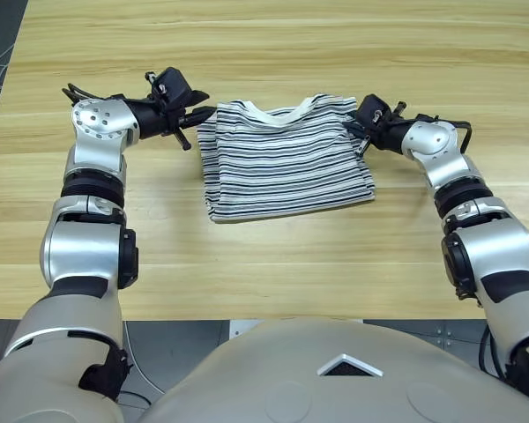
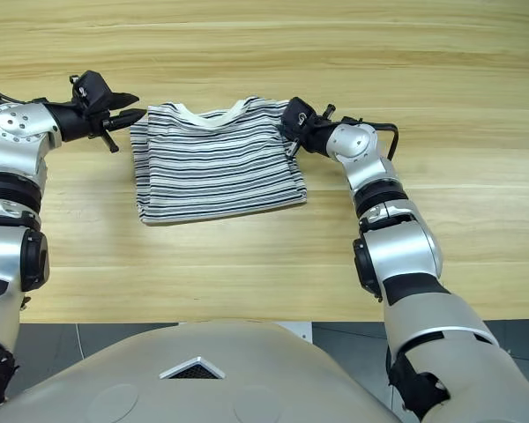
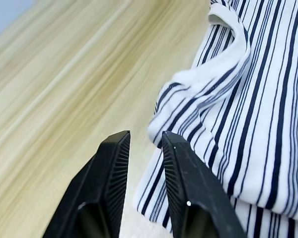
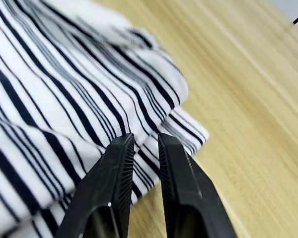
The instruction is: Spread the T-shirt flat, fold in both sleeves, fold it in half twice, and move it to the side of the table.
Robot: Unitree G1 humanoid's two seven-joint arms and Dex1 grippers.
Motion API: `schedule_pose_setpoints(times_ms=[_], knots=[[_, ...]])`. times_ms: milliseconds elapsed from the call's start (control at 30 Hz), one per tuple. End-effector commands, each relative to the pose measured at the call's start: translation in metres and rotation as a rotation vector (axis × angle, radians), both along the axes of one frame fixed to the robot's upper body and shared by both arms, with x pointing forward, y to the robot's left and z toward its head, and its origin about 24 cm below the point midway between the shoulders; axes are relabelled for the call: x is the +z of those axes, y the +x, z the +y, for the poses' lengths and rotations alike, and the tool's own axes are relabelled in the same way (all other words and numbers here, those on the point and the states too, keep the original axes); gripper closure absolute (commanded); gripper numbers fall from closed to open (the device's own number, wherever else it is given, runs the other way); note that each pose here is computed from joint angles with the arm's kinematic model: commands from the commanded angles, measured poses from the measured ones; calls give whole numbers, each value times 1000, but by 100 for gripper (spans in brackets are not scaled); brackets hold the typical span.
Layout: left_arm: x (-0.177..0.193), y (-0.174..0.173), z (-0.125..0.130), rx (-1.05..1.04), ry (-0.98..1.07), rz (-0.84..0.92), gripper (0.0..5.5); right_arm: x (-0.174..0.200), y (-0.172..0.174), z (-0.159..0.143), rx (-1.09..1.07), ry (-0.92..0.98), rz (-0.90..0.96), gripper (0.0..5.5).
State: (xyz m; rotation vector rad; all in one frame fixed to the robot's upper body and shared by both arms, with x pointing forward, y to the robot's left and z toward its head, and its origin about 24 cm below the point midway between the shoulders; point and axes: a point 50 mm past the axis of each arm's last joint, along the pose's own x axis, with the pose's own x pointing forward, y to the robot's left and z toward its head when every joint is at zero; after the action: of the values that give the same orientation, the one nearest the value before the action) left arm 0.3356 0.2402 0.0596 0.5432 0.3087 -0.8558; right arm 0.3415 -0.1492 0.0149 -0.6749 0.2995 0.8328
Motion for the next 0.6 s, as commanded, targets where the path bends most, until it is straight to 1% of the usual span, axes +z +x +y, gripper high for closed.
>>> schedule_pose_setpoints(times_ms=[33, 100, 133, 267, 333, 400, 467, 533, 600], knots=[[9, 1, -4, -35, -20, -54, 431, -3, -1, -15, 31, -198, -33, 462], [11, -2, -3, -47, -20, -77, 431, -5, -7, -25, 111, -304, -47, 462], [13, -3, -4, -52, -22, -86, 431, -5, -13, -30, 155, -328, -43, 462], [20, -4, -7, -69, -28, -120, 431, 10, -49, -52, 290, -340, 6, 462], [22, -6, -9, -81, -25, -129, 431, 27, -77, -55, 358, -327, 72, 462], [22, -7, -11, -86, -24, -134, 431, 46, -111, -50, 472, -309, 194, 462], [22, -8, -10, -80, -28, -136, 431, 63, -140, -39, 612, -261, 319, 462], [20, -8, -11, -75, -31, -137, 431, 76, -160, -18, 721, -106, 398, 462], [19, -8, -13, -79, -33, -135, 431, 80, -171, 2, 771, 73, 463, 462]])
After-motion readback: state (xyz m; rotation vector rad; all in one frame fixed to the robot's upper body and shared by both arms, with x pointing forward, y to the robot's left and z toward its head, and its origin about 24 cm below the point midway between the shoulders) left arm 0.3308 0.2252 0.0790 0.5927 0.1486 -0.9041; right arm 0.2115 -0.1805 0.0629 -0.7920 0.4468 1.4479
